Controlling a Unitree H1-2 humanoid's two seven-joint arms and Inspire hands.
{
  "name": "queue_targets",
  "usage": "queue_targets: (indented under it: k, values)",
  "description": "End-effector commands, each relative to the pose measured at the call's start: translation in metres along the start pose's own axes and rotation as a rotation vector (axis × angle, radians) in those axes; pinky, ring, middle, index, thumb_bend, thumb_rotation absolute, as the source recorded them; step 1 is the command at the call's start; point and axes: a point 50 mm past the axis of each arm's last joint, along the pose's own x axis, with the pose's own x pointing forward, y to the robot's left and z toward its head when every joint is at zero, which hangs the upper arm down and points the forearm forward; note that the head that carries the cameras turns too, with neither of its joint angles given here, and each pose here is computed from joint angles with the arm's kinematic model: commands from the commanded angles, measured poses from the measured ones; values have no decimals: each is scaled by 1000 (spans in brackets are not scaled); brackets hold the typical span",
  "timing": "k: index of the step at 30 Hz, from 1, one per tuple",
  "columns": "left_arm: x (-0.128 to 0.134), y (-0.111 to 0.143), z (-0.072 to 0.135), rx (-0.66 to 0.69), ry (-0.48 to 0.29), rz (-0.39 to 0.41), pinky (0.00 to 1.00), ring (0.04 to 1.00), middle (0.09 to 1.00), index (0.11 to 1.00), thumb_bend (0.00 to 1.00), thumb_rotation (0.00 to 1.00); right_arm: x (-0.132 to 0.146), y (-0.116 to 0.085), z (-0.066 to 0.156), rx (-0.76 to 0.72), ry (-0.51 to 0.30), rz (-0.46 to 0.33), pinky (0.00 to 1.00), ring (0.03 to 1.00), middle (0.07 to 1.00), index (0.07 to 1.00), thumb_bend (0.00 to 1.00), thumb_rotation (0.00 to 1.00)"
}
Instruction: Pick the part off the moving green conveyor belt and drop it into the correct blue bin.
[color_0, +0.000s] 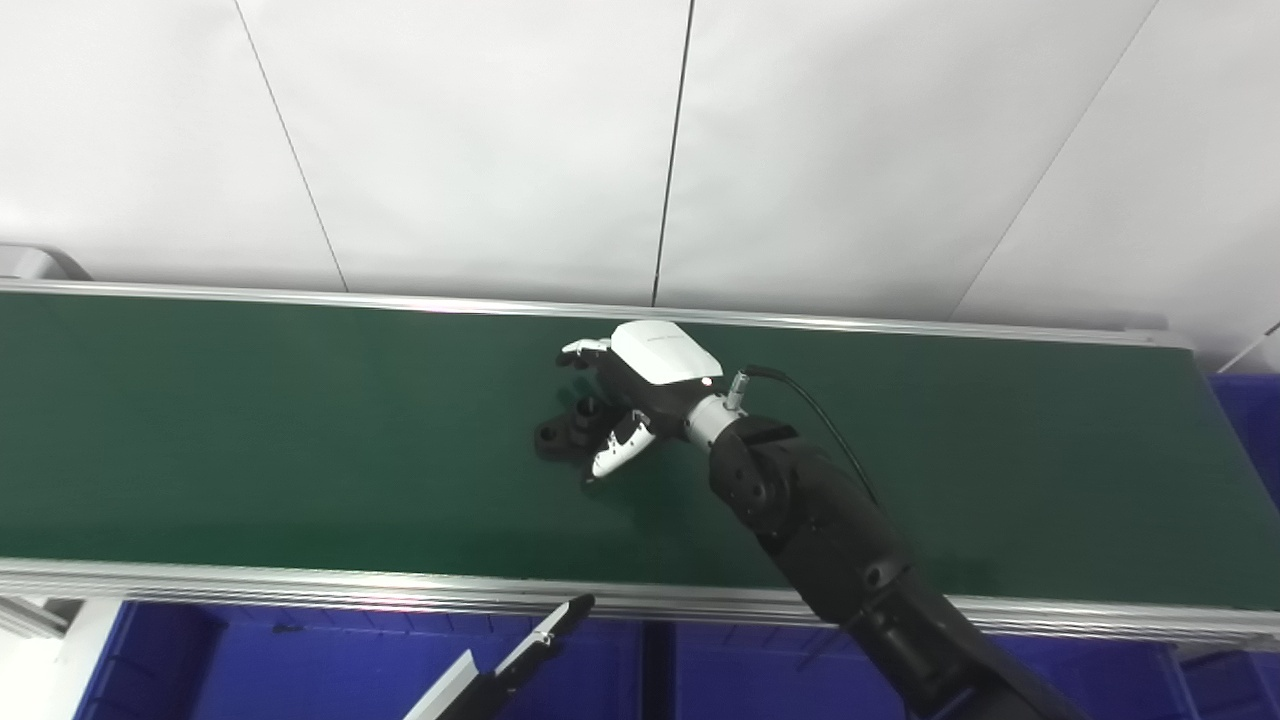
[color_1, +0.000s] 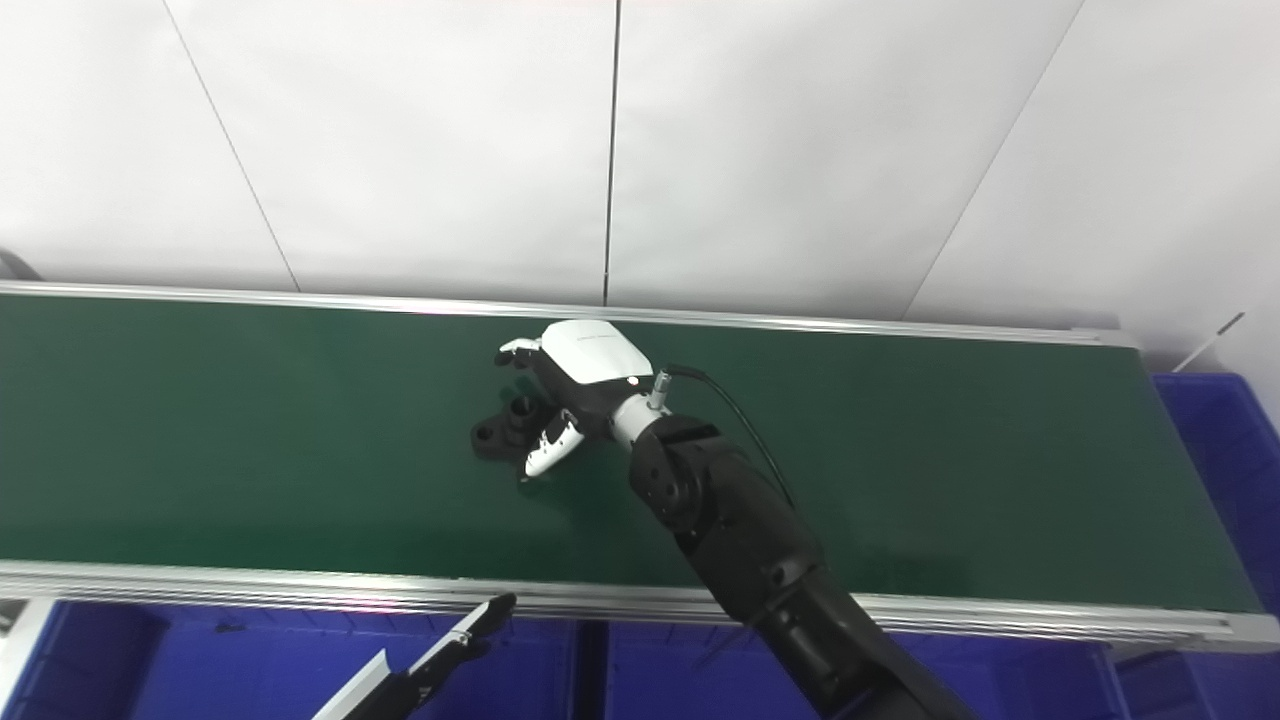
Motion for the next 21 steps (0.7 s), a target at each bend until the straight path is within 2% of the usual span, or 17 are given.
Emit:
queue_targets:
  k: [1,3,4,5,7,9,15,21]
  values:
    - [1,-1,11,-9,-50,28,943,1000,1000,1000,853,392,3,-2,8,-37,-66,23,575,688,746,793,590,45]
    - [1,-1,12,-10,-48,27,947,1000,1000,1000,852,389,2,4,6,-65,-60,40,473,596,688,761,570,9]
    - [1,-1,13,-6,-48,29,948,1000,1000,1000,852,394,1,7,5,-81,-58,50,426,544,583,711,558,2]
    - [0,-1,13,-5,-47,30,948,1000,1000,1000,851,396,0,11,3,-92,-59,53,420,538,565,703,555,2]
    - [1,-1,14,-4,-49,33,947,1000,1000,1000,851,394,-4,17,1,-123,-62,65,342,429,516,581,518,0]
    - [1,0,14,-3,-48,34,947,1000,1000,1000,856,404,-8,20,0,-151,-63,76,331,409,510,552,511,0]
    - [3,1,17,10,-57,32,940,1000,1000,1000,851,406,-17,27,-8,-271,-74,122,267,379,471,546,509,0]
    - [4,2,19,12,-39,31,949,1000,1000,1000,866,427,-26,38,-14,-375,-62,170,265,390,484,533,512,0]
